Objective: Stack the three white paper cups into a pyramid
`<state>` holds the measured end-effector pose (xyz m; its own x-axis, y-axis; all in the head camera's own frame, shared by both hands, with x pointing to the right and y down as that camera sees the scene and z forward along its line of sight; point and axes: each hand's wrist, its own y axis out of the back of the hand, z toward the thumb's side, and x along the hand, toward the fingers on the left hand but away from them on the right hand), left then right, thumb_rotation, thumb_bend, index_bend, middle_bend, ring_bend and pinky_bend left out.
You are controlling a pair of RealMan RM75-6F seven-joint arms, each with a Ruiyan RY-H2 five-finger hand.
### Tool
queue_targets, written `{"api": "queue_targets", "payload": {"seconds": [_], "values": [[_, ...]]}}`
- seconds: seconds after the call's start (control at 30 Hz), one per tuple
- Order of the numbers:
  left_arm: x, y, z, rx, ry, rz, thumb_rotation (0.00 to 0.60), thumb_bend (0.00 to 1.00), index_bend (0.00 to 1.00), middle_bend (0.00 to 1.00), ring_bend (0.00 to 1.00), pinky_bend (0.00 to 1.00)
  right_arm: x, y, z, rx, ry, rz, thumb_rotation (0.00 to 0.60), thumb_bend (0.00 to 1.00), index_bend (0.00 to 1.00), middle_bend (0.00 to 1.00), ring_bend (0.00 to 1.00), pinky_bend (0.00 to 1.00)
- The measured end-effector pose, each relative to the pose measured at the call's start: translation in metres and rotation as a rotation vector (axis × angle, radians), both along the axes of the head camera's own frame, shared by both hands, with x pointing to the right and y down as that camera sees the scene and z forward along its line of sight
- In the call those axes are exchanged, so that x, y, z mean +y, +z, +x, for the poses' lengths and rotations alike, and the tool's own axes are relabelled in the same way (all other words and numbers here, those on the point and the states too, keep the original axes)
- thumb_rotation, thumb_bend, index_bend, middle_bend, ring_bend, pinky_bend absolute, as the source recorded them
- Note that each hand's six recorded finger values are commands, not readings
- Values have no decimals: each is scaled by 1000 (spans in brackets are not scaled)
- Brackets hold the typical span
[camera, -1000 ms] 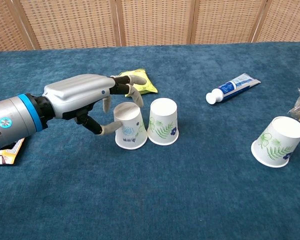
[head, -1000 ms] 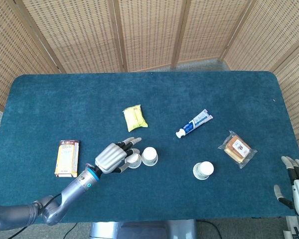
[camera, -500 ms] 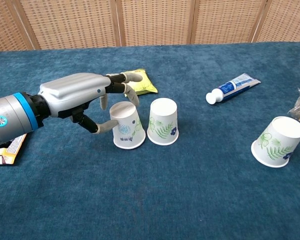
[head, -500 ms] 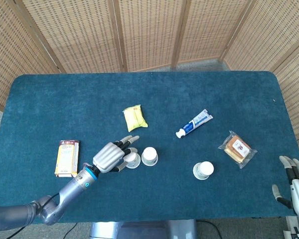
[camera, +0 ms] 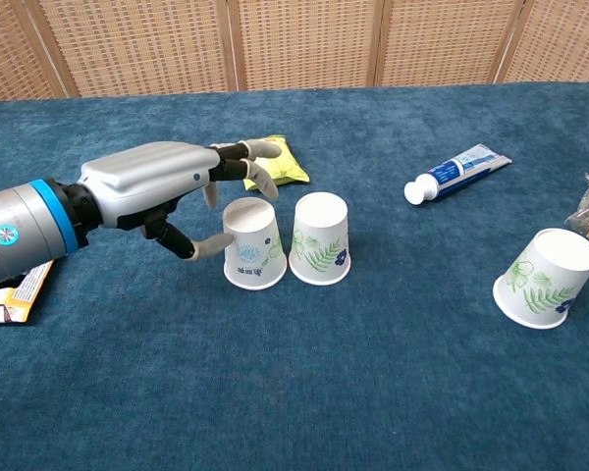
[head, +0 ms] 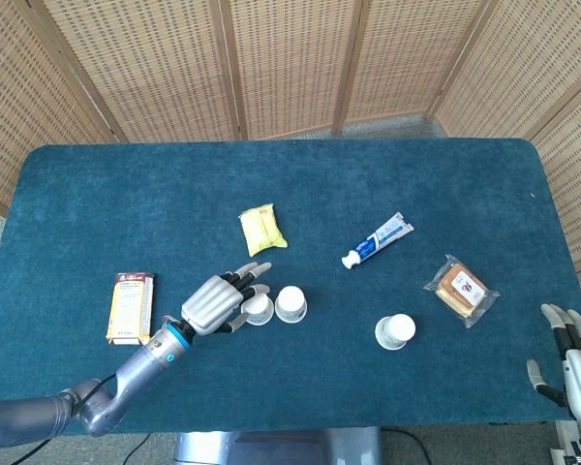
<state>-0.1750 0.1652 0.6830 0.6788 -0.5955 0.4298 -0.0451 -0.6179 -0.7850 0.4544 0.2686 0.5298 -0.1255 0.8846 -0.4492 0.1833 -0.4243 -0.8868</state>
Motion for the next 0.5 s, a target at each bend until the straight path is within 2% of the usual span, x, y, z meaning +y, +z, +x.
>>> {"api": "queue_targets", "payload": {"seconds": [0.17, 0.3, 0.5], "values": [[2, 0, -1, -6, 6, -3, 600, 490, 102, 0, 0, 290, 0, 0, 0, -2, -2, 0, 600, 452, 0, 0, 0, 0], [-1, -6, -3, 3, 1, 11, 600, 490, 1, 0, 0, 195, 0, -1, -1, -1, -3, 0, 600, 450, 0, 0, 0, 0], [-8, -24, -9, 25, -9, 35, 600, 491, 0, 0, 0, 120, -1, -1, -3, -6, -9, -8, 600, 451, 0, 0, 0, 0]]}}
